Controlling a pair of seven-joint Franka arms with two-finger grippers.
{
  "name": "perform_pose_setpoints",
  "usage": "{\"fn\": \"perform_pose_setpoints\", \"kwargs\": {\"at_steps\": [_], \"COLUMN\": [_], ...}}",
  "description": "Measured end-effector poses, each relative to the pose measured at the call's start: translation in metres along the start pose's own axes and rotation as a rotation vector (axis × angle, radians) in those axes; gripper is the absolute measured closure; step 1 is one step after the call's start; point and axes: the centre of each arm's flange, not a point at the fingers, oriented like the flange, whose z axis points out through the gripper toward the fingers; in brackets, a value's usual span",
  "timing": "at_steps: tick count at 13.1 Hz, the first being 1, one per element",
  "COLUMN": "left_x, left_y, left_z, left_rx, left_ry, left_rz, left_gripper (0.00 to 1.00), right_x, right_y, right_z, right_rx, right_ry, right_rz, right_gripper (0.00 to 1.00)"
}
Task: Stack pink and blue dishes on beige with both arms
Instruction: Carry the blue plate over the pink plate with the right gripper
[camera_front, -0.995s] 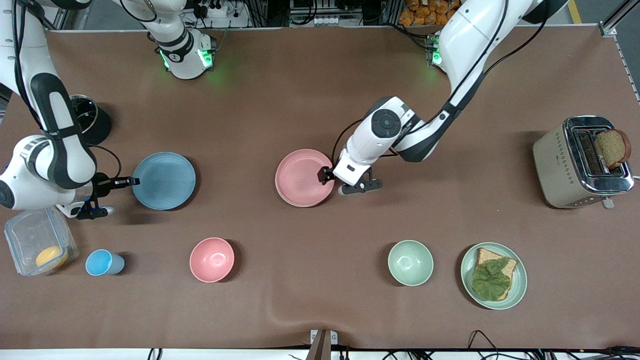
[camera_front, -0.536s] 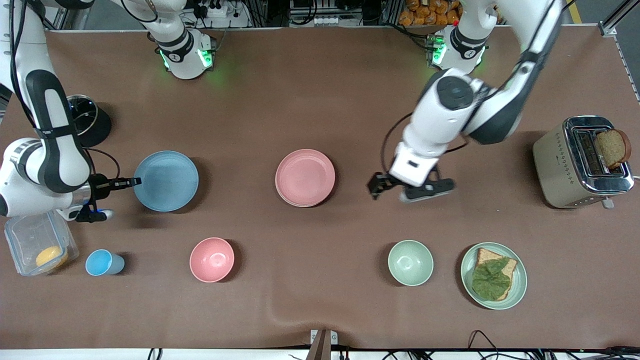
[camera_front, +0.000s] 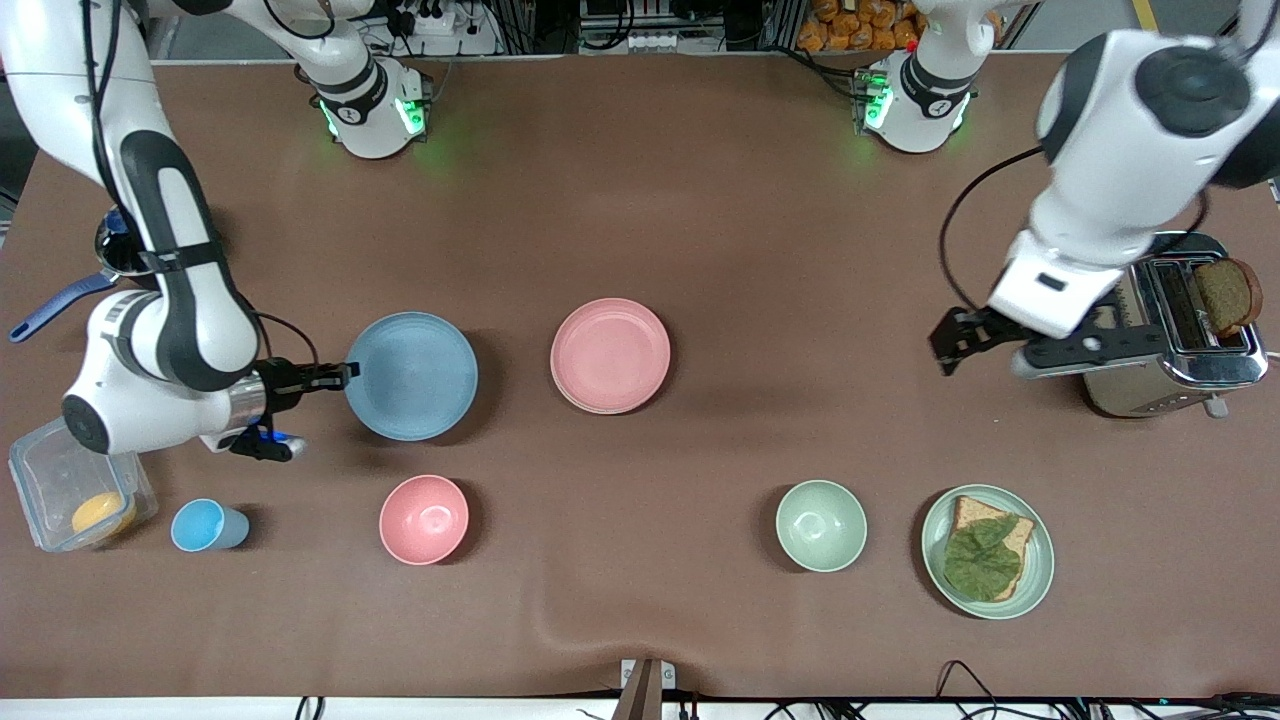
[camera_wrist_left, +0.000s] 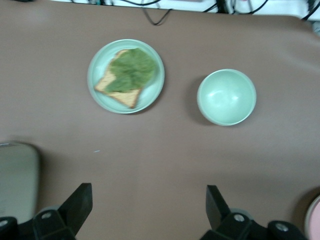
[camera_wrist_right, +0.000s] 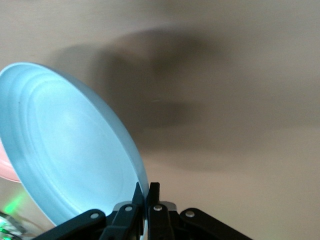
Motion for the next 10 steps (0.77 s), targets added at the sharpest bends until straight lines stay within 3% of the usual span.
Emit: {"fn": "perform_pose_setpoints", "kwargs": {"at_steps": [6,10], "left_x": [-0.002,-0.006], "left_y": [-0.017,-0.019], "left_z": [-0.071,-0.091], "left_rx": [0.015,0.013], "left_ry": [-0.08,-0.074], "left_rz": [0.004,-0.002], "left_gripper": [0.0,0.0], "right_x": [-0.017,-0.028], "right_y": [-0.103,-0.153], "right_z": [0.036,0.077], "right_rx": [0.05,0.047], "right_ry": [-0.044,-0.098], "right_rz": [0.087,0.087], "right_gripper": [0.95,0.95]}}
